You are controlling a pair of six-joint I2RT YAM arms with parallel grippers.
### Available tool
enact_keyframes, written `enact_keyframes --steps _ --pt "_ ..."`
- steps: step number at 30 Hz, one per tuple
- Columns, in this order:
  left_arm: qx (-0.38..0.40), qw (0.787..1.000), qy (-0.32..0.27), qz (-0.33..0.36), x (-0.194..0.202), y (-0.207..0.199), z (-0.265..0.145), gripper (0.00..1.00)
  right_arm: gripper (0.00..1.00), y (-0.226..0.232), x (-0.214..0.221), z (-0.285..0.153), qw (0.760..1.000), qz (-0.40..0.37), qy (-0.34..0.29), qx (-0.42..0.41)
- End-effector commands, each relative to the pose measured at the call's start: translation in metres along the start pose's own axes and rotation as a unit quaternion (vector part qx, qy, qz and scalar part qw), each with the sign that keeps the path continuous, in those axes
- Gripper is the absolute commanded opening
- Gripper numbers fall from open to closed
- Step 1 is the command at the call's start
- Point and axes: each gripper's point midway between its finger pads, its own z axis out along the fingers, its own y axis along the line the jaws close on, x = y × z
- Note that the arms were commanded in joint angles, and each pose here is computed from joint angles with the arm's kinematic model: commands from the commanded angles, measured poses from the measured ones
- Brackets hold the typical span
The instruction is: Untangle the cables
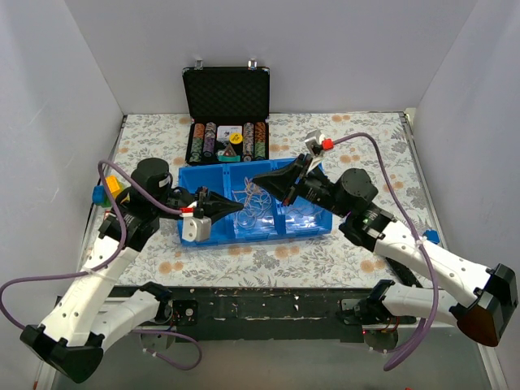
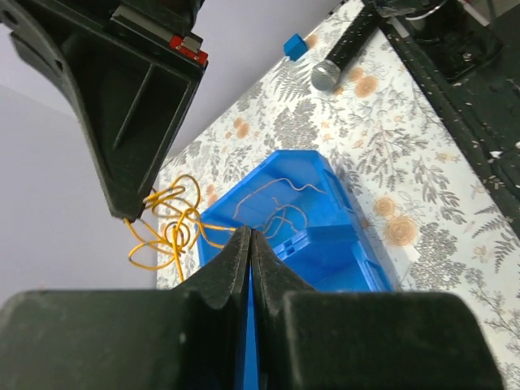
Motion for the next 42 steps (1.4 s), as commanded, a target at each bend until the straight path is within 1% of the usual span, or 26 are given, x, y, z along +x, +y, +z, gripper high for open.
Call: enact_keyframes --steps 1,2,3,4,5,6,10,11,12,13,15,16,18,19,20,21,24,25,26,28,30,33,36,38,40,42 --pt "-0.028 1.000 0.000 0.002 -0.006 0.012 -0.002 0.00 0.01 -0.023 -0.030 -0.015 0.998 -0.011 -0.039 0.045" --pt "-0.035 0.999 0.002 0.000 -0.006 0.016 -0.002 0.04 0.01 -0.028 -0.031 -0.018 0.998 -0.014 -0.038 0.054" --pt "-0.045 0.999 0.006 -0.010 -0.006 0.020 -0.003 0.15 0.01 -0.036 -0.033 -0.022 0.997 -0.022 -0.039 0.068" --pt "-0.058 0.998 0.011 -0.019 -0.005 0.025 -0.004 0.30 0.01 -0.044 -0.033 -0.025 0.995 -0.032 -0.035 0.086" --pt "-0.068 0.997 0.017 -0.030 -0.003 0.027 -0.005 0.50 0.01 -0.052 -0.033 -0.028 0.993 -0.038 -0.030 0.105" --pt "-0.082 0.996 0.025 -0.037 0.000 0.031 -0.007 0.60 0.01 -0.059 -0.030 -0.033 0.992 -0.045 -0.023 0.120" --pt "-0.119 0.990 0.042 -0.055 0.007 0.035 -0.012 0.84 0.01 -0.088 -0.022 -0.050 0.981 -0.075 0.003 0.178" --pt "-0.140 0.987 0.046 -0.064 0.009 0.040 -0.014 0.92 0.01 -0.094 -0.020 -0.053 0.979 -0.078 0.007 0.190" --pt "-0.169 0.981 0.048 -0.084 0.010 0.047 -0.018 0.98 0.01 -0.100 -0.017 -0.056 0.976 -0.084 0.014 0.199" --pt "-0.201 0.972 0.050 -0.109 0.013 0.056 -0.021 0.98 0.01 -0.106 -0.013 -0.060 0.973 -0.088 0.021 0.212" --pt "-0.274 0.944 0.063 -0.170 0.025 0.075 -0.032 0.98 0.01 -0.121 -0.004 -0.069 0.964 -0.093 0.033 0.249" --pt "-0.307 0.925 0.073 -0.211 0.036 0.082 -0.036 0.98 0.01 -0.128 0.003 -0.075 0.958 -0.097 0.042 0.266" --pt "-0.357 0.890 0.104 -0.264 0.056 0.091 -0.047 0.98 0.01 -0.144 0.016 -0.088 0.946 -0.096 0.053 0.304" --pt "-0.376 0.871 0.124 -0.290 0.071 0.091 -0.052 0.98 0.01 -0.150 0.022 -0.094 0.942 -0.096 0.056 0.317" --pt "-0.385 0.859 0.138 -0.309 0.080 0.089 -0.056 0.98 0.01 -0.154 0.028 -0.098 0.939 -0.096 0.059 0.325" --pt "-0.388 0.849 0.151 -0.327 0.090 0.085 -0.058 0.98 0.01 -0.158 0.035 -0.102 0.935 -0.096 0.065 0.335" --pt "-0.404 0.825 0.159 -0.362 0.106 0.079 -0.065 0.98 0.02 -0.177 0.048 -0.113 0.917 -0.098 0.085 0.378" --pt "-0.412 0.818 0.160 -0.369 0.109 0.079 -0.068 0.98 0.07 -0.183 0.052 -0.116 0.912 -0.098 0.093 0.388" --pt "-0.417 0.813 0.161 -0.372 0.111 0.078 -0.070 0.98 0.16 -0.187 0.054 -0.116 0.907 -0.102 0.102 0.396" --pt "-0.429 0.802 0.163 -0.381 0.115 0.079 -0.076 0.98 0.40 -0.194 0.056 -0.115 0.899 -0.103 0.115 0.409" --pt "-0.439 0.788 0.168 -0.397 0.122 0.079 -0.081 0.98 0.56 -0.199 0.054 -0.112 0.895 -0.105 0.123 0.416" --pt "-0.447 0.769 0.176 -0.422 0.132 0.081 -0.086 0.98 0.63 -0.202 0.047 -0.107 0.894 -0.109 0.124 0.418" --pt "-0.458 0.747 0.193 -0.442 0.143 0.084 -0.096 0.98 0.66 -0.200 0.037 -0.105 0.894 -0.111 0.112 0.420" --pt "-0.465 0.725 0.215 -0.461 0.157 0.083 -0.103 0.98 0.67 -0.199 0.039 -0.109 0.892 -0.110 0.120 0.422" --pt "-0.487 0.687 0.243 -0.481 0.175 0.079 -0.113 0.98 0.68 -0.197 0.041 -0.113 0.892 -0.106 0.125 0.422" --pt "-0.528 0.629 0.279 -0.498 0.196 0.075 -0.129 0.98 0.76 -0.196 0.048 -0.120 0.888 -0.098 0.138 0.428"
